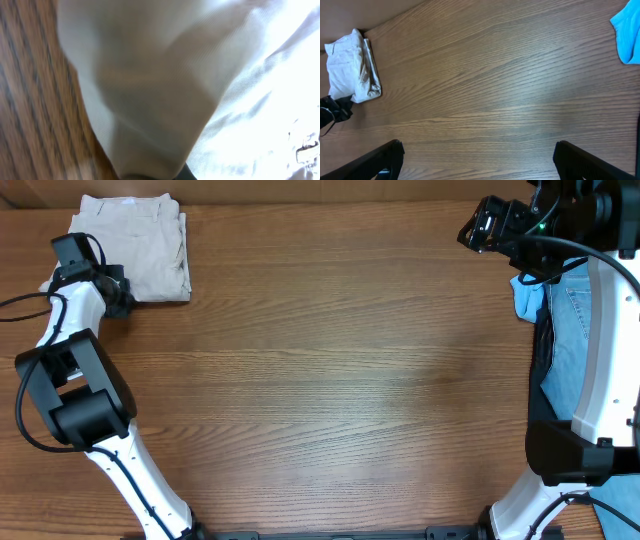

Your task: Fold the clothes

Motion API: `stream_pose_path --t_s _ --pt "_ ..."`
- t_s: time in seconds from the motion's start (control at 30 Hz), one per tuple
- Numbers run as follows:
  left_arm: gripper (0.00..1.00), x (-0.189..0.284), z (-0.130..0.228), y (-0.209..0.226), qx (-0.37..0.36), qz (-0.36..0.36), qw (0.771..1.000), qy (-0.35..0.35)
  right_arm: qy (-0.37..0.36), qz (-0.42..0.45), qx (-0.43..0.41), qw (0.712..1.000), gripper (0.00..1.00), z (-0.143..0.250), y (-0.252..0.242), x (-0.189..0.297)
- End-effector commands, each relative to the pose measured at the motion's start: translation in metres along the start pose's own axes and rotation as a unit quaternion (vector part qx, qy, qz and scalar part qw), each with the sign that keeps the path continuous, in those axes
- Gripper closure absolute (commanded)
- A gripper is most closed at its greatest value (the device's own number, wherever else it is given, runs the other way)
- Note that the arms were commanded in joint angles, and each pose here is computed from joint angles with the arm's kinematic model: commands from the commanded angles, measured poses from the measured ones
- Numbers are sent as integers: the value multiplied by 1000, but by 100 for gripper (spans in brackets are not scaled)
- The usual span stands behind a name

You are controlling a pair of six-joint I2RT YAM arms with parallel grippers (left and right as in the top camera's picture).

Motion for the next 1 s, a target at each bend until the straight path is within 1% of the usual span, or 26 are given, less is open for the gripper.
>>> stream_pose_path --t_s 0.0,0.3,0.33,0.4,0.47,0.53,0.6,0.7,0.8,0.87,0.9,0.97 --pt "96 -8 -4 9 -27 -13 999 -13 -2 3 5 1000 0 1 0 1" --pt "96 -8 -1 3 -29 -3 999 -14 -2 3 4 1000 0 1 1 1" --pt "95 -8 -1 3 -29 -3 999 -14 -2 3 4 1000 0 1 1 1" --pt "88 -8 -1 3 -29 -2 999 -14 -2 3 4 1000 0 1 1 1" --pt "85 -8 -2 -1 -46 9 999 -15 -2 3 4 1000 0 1 1 1" --pt "86 -8 -2 -5 -63 18 998 -14 -2 3 4 1000 0 1 1 1" --pt "90 -8 -2 -6 -63 22 998 -12 -2 2 5 1000 0 1 2 0" --pt "89 -9 0 -11 -66 32 997 -15 0 1 9 1000 0 3 5 -1" --pt "88 -10 4 -13 -68 38 997 -4 3 -1 13 1000 0 5 8 -2" --pt "80 -9 8 -14 -68 44 997 8 4 -2 16 1000 0 6 10 -2" --pt "74 -9 9 -15 -69 46 997 12 4 -2 17 1000 0 6 11 -2" --pt "64 -9 12 -16 -75 51 996 22 5 -3 18 1000 0 7 12 -3"
Point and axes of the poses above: each gripper's point midway between its finger pads, its own x axis back along the fingers, its own y axis along the line the jaws close on, z = x × y, the point moved 4 cm from there along x, back along the fingers, and after that the axes turned 6 degrees about -x, right-handed, at the moved point
